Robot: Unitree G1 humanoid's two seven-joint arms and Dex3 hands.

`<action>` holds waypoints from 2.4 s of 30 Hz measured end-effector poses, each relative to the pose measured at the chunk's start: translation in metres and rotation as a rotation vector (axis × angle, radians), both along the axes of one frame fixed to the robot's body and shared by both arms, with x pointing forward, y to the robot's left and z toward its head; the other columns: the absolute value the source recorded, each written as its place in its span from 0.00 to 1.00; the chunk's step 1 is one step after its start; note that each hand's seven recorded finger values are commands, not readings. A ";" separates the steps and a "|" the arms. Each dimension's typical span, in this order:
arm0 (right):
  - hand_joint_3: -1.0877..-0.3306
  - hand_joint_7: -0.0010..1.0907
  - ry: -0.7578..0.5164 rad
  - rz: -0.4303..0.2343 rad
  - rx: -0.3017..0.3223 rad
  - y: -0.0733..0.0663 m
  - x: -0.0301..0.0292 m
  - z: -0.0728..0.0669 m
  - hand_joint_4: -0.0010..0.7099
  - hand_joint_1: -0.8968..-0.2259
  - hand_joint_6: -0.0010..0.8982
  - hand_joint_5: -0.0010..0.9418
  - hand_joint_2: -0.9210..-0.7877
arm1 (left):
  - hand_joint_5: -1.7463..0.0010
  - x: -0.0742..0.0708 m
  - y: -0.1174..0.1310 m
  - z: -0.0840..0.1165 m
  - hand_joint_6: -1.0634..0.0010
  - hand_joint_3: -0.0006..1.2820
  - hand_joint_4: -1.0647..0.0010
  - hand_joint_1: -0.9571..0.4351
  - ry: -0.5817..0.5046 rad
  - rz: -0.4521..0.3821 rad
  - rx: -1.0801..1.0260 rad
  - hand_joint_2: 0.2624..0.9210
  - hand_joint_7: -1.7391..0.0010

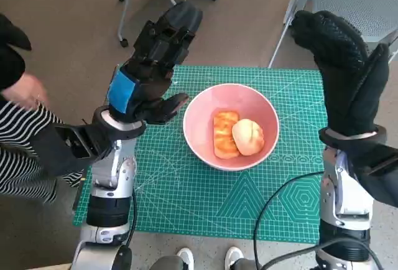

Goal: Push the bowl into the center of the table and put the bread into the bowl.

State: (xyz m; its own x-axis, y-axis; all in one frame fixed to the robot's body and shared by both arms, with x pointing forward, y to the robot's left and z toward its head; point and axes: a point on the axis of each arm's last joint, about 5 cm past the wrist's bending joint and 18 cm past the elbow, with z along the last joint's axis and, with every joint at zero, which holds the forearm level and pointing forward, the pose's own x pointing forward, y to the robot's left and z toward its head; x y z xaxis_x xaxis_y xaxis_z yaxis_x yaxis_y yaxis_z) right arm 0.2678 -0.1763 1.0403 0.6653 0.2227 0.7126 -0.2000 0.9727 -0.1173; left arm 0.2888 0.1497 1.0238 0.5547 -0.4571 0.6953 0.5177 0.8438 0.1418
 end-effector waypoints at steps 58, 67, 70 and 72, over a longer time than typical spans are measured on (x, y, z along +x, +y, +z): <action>0.55 0.52 0.000 -0.010 0.017 -0.001 -0.0050 -0.001 0.31 0.28 0.12 0.00 0.00 | 0.99 -0.004 -0.007 0.007 1.00 0.34 0.99 0.25 -0.016 -0.023 0.046 0.98 0.79; 0.55 0.52 0.007 -0.014 0.018 -0.002 -0.0056 -0.003 0.31 0.29 0.12 0.00 0.00 | 0.98 -0.004 -0.008 0.009 1.00 0.35 0.99 0.24 -0.012 -0.022 0.048 0.96 0.79; 0.56 0.52 0.007 -0.016 0.020 -0.003 -0.0057 -0.003 0.31 0.29 0.12 0.00 0.00 | 0.98 -0.004 -0.008 0.009 1.00 0.36 0.99 0.24 -0.009 -0.024 0.049 0.96 0.79; 0.56 0.52 0.007 -0.016 0.020 -0.003 -0.0059 -0.003 0.31 0.29 0.12 0.00 0.00 | 0.98 -0.004 -0.008 0.009 1.00 0.36 0.99 0.24 -0.007 -0.025 0.051 0.96 0.79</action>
